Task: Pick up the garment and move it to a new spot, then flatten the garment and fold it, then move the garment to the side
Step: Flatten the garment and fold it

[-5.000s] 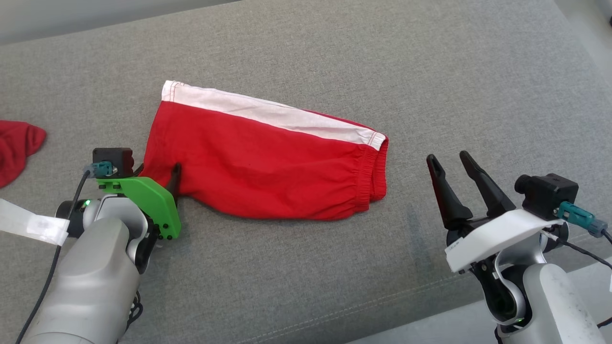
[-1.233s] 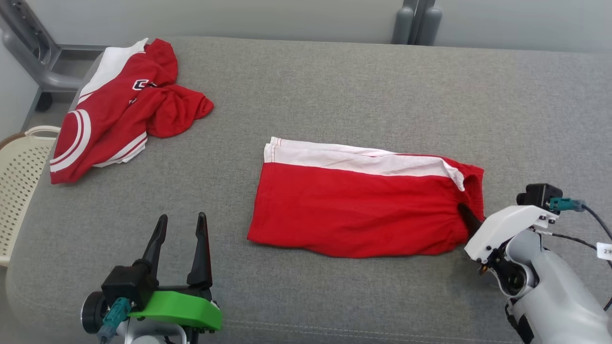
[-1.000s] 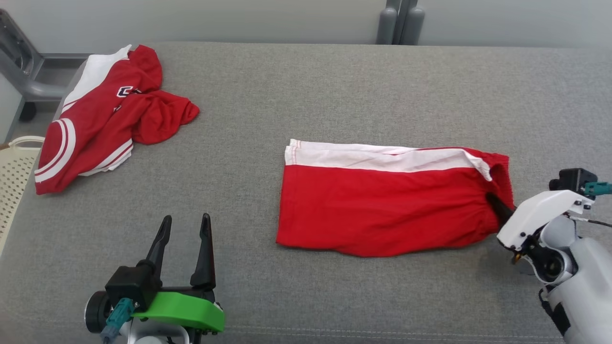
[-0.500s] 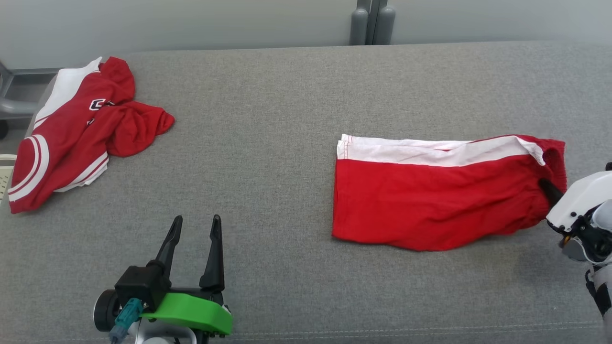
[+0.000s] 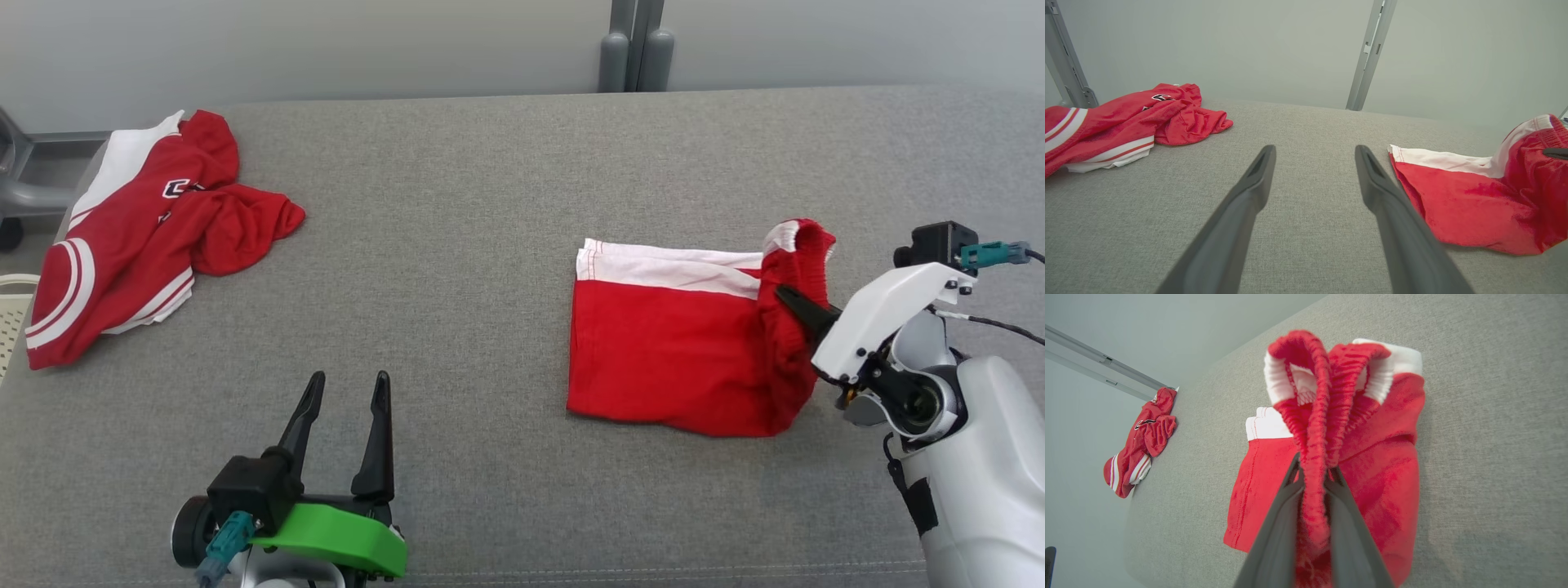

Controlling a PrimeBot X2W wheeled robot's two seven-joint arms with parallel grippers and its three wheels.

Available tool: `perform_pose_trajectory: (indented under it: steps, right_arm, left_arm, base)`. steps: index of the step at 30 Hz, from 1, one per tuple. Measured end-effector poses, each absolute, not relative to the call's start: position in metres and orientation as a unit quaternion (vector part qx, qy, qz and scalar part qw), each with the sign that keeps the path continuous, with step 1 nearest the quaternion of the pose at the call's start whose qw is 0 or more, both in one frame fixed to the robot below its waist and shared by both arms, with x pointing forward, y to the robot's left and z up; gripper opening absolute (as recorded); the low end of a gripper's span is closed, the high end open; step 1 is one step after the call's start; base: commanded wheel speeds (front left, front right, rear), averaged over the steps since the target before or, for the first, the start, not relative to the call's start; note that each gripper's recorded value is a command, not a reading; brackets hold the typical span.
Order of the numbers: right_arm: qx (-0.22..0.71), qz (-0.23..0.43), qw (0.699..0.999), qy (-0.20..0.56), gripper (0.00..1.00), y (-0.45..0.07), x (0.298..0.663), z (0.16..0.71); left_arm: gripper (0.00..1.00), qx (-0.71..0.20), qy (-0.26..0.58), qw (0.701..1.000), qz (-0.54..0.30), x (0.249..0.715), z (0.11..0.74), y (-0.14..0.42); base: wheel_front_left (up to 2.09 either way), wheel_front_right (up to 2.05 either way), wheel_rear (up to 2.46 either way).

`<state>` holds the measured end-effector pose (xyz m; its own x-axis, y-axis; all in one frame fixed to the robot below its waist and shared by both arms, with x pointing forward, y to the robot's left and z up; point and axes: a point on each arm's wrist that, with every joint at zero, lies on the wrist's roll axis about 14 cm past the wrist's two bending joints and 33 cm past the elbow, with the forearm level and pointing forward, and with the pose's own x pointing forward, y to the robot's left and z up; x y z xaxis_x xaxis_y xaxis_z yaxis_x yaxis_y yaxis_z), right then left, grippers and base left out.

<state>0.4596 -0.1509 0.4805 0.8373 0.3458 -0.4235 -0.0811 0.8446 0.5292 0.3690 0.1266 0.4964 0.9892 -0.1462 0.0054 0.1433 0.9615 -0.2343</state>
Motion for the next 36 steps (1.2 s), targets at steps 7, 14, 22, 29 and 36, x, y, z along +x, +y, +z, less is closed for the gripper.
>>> perform_pose_trajectory:
  steps: [7, 14, 22, 29, 36]
  right_arm:
    - [0.228, 0.167, 0.922, 0.265, 0.0, -0.106, 0.455, 0.49]
    - [0.201, 0.181, 0.918, 0.29, 0.0, -0.08, 0.456, 0.476]
    - [0.163, 0.19, 0.914, 0.321, 0.0, -0.058, 0.468, 0.456]
    - [0.132, 0.211, 0.906, 0.341, 0.13, -0.032, 0.474, 0.442]
    - [0.094, 0.222, 0.907, 0.345, 1.0, -0.019, 0.478, 0.435]
  left_arm:
    - [1.0, -0.122, 0.002, 0.99, -0.065, 0.366, 0.499, 0.131]
    - [1.0, -0.129, 0.0, 0.99, -0.05, 0.361, 0.499, 0.139]
    - [1.0, -0.136, -0.005, 0.99, -0.032, 0.358, 0.5, 0.148]
    - [1.0, -0.141, -0.002, 0.99, -0.015, 0.355, 0.497, 0.156]
    - [1.0, -0.143, -0.005, 0.99, -0.007, 0.354, 0.497, 0.159]
  base:
    - [0.0, 0.0, 0.0]
    - [0.0, 0.0, 0.0]
    - [0.0, 0.0, 0.0]
    - [0.0, 0.0, 0.0]
    - [0.0, 0.0, 0.0]
